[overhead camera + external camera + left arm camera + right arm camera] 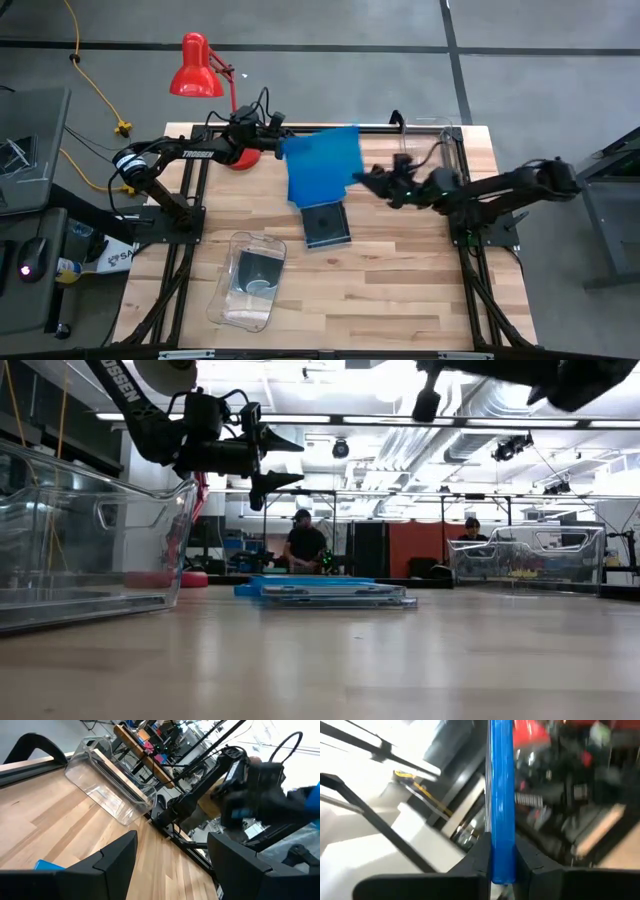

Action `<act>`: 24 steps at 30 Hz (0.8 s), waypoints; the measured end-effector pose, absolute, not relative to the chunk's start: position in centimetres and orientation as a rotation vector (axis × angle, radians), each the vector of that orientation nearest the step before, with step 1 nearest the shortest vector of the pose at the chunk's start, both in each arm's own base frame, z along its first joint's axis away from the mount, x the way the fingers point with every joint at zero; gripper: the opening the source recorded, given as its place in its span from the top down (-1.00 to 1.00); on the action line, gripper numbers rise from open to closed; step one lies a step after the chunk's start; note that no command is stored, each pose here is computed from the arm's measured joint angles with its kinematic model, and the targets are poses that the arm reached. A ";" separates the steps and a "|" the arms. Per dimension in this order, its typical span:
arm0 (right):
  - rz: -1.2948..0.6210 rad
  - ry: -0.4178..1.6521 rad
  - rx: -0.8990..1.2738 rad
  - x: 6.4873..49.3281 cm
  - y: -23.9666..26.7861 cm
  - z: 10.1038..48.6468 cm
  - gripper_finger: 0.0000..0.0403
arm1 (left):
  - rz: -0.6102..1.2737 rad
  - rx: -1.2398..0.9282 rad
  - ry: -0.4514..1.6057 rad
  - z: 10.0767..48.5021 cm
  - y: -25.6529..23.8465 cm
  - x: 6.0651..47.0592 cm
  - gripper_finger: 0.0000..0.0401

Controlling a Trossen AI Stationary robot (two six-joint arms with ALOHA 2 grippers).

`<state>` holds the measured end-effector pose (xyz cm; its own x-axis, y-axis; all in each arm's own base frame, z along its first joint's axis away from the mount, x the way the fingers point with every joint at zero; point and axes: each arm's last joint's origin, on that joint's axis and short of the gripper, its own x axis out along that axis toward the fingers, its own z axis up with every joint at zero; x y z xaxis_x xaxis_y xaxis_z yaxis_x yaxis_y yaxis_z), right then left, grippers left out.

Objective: Pick & place jewel cases by type
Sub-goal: Put the blue cd case into the top transparent bin

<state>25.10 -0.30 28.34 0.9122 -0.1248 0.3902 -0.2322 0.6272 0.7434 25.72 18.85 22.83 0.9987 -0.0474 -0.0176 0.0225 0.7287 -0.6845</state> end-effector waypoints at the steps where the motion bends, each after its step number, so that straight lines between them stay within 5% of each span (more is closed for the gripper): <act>1: 0.049 -0.458 0.869 24.5 -0.3 29.0 0.88 | -0.039 -0.753 0.035 22.8 18.8 25.7 -0.19; 24: -0.670 -0.613 0.467 17.3 -2.0 33.5 0.89 | -0.040 -0.710 0.040 22.8 18.8 25.7 -0.19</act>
